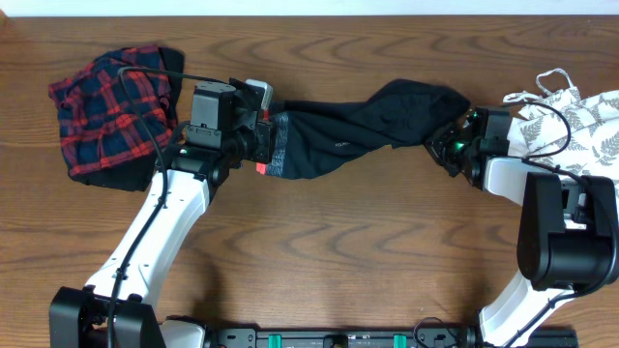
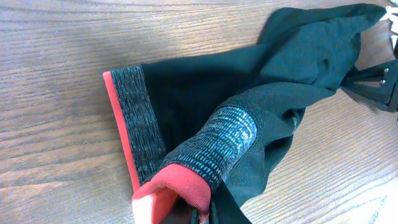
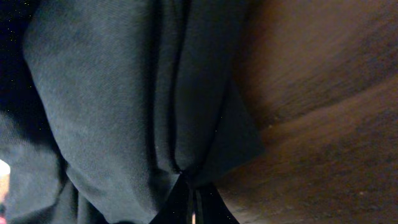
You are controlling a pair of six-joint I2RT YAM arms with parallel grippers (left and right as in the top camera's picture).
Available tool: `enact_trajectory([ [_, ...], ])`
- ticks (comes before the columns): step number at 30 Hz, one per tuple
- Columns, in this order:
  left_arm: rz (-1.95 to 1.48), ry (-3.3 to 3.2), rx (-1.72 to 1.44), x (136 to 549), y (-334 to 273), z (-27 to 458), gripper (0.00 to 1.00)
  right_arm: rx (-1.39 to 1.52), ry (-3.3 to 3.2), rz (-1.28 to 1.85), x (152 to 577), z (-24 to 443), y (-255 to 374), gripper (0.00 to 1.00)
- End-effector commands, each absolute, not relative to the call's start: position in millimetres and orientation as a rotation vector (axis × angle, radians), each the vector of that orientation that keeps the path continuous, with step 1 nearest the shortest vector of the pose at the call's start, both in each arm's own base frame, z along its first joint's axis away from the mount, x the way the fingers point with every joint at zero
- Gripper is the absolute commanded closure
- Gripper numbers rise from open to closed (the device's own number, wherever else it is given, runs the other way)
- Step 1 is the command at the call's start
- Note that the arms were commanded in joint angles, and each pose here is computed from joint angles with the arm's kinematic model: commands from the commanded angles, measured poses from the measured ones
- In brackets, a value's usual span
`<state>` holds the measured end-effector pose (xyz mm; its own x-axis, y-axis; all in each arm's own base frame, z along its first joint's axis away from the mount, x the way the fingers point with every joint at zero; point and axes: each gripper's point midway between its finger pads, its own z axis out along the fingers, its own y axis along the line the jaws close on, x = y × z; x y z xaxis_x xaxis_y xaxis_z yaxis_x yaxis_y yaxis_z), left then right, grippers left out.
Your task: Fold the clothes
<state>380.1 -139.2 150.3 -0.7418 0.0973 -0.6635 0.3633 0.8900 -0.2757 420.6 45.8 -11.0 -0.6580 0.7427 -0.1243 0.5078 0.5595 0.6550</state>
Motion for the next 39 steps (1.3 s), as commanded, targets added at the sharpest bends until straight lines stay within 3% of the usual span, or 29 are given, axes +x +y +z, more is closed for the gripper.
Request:
enact_trajectory([
  [1,-0.504,2.363,0.315,379,-135,157,0.94,1.029,2.605,0.494,362,-65,25,0.99],
  [12,-0.366,2.363,0.255,387,-116,157,0.94,0.743,2.318,0.459,381,108,-1,0.99],
  [18,-0.319,2.26,0.2,393,-97,191,0.94,0.654,2.256,0.329,383,181,-47,0.99],
  [29,-0.315,2.046,0.191,379,-89,264,0.94,0.517,2.224,0.22,388,248,-71,0.99],
  [39,-0.234,2.056,0.109,376,-73,267,0.94,0.631,2.185,0.067,377,263,-114,0.99],
])
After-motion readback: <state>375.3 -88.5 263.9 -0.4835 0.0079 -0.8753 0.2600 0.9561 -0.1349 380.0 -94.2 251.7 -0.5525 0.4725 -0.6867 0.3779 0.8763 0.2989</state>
